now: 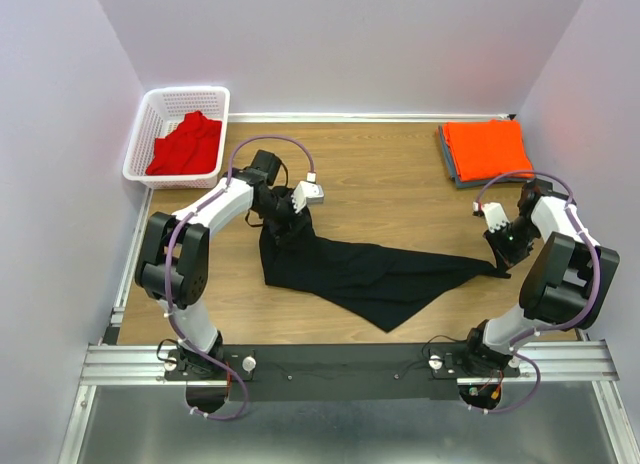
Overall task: Fold and stack the t-shirts
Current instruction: Flatten out the tshirt
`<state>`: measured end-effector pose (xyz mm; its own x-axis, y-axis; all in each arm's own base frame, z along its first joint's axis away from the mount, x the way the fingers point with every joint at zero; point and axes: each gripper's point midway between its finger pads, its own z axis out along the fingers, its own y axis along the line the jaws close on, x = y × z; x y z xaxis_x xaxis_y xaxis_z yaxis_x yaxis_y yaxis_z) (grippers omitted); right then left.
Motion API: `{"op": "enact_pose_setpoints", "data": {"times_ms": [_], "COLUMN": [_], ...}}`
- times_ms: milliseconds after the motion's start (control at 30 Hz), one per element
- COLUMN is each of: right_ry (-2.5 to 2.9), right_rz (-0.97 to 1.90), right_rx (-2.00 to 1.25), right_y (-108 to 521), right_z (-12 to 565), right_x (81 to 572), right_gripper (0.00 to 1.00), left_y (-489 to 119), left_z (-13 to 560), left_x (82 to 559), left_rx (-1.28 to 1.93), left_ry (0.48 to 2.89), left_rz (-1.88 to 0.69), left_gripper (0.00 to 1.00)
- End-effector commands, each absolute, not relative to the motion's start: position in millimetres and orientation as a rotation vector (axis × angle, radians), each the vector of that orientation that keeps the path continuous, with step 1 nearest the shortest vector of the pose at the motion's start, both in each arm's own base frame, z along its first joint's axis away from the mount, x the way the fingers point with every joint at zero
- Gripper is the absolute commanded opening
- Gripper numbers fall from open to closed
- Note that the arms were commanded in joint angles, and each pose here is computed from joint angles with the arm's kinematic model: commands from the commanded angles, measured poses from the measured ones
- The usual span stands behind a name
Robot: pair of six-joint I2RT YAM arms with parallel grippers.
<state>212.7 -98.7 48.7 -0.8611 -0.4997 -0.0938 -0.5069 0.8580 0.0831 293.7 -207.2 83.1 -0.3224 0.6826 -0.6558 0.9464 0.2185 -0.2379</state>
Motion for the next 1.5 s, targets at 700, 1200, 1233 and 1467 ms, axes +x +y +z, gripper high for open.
{"op": "enact_pose_setpoints", "data": {"times_ms": [700, 1200, 1233, 1467], "right_ry": [2.967, 2.975, 2.978, 2.973], "right_rz": [0.112, 0.133, 0.132, 0.114], "right_rx": [-0.809, -0.803, -0.804, -0.813], "right_y": [-109.9, -107.2, -107.1, -107.9], "right_z": [52.3, 48.8, 48.5, 51.1], "right_x": [222.1, 218.5, 217.6, 215.6], "right_gripper": [0.01, 0.0, 0.01, 0.01], "left_y": [-119.6, -208.3, -213.4, -237.7], "left_z": [94.7, 133.9, 134.2, 128.2], "left_x": [154.3, 235.5, 238.3, 272.7], "left_rx": [2.189, 1.685, 1.647, 1.533], "left_ry": [1.622, 1.844, 1.888, 1.952], "left_rz": [-0.384, -0.645, -0.683, -0.895], "left_gripper": [0.03, 0.53, 0.53, 0.54]}}
